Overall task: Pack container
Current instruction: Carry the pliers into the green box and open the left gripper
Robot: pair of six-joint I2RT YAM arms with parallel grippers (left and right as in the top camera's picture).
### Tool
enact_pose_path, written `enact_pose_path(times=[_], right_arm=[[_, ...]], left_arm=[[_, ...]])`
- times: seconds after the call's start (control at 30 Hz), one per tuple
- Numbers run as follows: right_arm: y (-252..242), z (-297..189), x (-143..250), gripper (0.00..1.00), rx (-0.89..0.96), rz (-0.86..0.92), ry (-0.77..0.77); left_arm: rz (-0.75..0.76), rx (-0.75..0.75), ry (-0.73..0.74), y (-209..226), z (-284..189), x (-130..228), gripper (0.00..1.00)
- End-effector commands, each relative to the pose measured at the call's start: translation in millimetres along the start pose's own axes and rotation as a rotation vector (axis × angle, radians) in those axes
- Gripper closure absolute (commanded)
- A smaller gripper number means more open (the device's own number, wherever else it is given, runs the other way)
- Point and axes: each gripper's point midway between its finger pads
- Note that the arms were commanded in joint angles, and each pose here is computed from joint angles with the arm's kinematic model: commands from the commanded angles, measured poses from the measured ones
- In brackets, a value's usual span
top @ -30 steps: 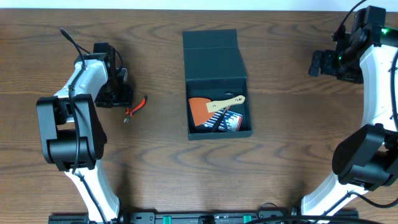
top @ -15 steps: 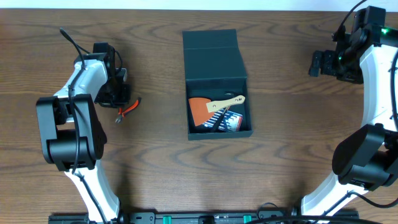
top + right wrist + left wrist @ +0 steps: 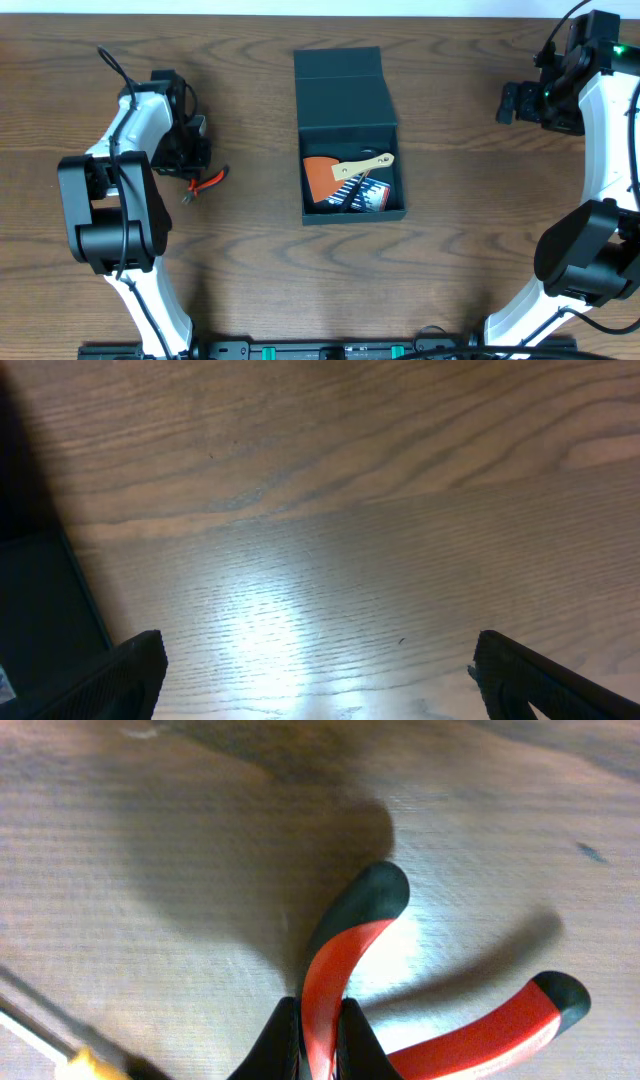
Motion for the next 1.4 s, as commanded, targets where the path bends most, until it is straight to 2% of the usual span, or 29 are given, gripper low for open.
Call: enact_pose_path(times=[0.0, 0.17, 0.27, 0.33, 0.43, 0.57, 0.67, 0.77, 1.03, 1.2, 1.23, 1.3, 1.37], right_arm=[[-5, 5, 1, 0.01, 0.007, 0.028, 0.013], [-6, 5, 4, 0.01, 0.009, 0.028, 0.024], [-6, 4, 6, 0.01, 0.010, 0.028, 0.031], [-6, 4, 6, 0.01, 0.010, 0.029, 0.032], [-6, 4, 6, 0.01, 0.010, 0.029, 0.032], [-6, 4, 6, 0.01, 0.007, 0.033, 0.032], [-5, 4, 6, 0.01, 0.002, 0.033, 0.034], [-4, 4, 7, 0.01, 0.000, 0.033, 0.038], [-4, 4, 8, 0.01, 0.000, 0.033, 0.042], [-5, 4, 10, 0.01, 0.001, 0.033, 0.048], [-5, 4, 10, 0.01, 0.001, 0.033, 0.048], [-5, 4, 11, 0.01, 0.002, 0.033, 0.052], [-5, 4, 12, 0.01, 0.003, 0.033, 0.056]], left_arm=[[0.065, 0.042, -0.142, -19, -54, -26, 0.94], [0.203, 0.002, -0.292, -56, -131, -37, 0.94], [0.368, -0.034, -0.410, -97, -174, -42, 0.94], [0.539, -0.059, -0.475, -133, -195, -43, 0.94], [0.777, -0.094, -0.532, -185, -206, -42, 0.94], [1.119, -0.118, -0.521, -245, -192, -35, 0.94], [1.265, -0.120, -0.493, -272, -173, -34, 0.94], [1.291, -0.104, -0.450, -282, -148, -42, 0.94], [1.272, -0.062, -0.292, -275, -73, -62, 0.94], [1.251, -0.044, -0.236, -273, -47, -64, 0.94], [1.250, -0.042, -0.228, -272, -43, -64, 0.88], [1.249, -0.039, -0.216, -272, -39, -64, 0.61], [1.245, -0.038, -0.214, -272, -38, -64, 0.51]])
Point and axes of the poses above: each gripper's point midway between its finger pads, its own z axis out along the fingers, its own y axis along the line the jaws close on, x = y × z, and after that the axes turned 11 degrees about z, right-handed
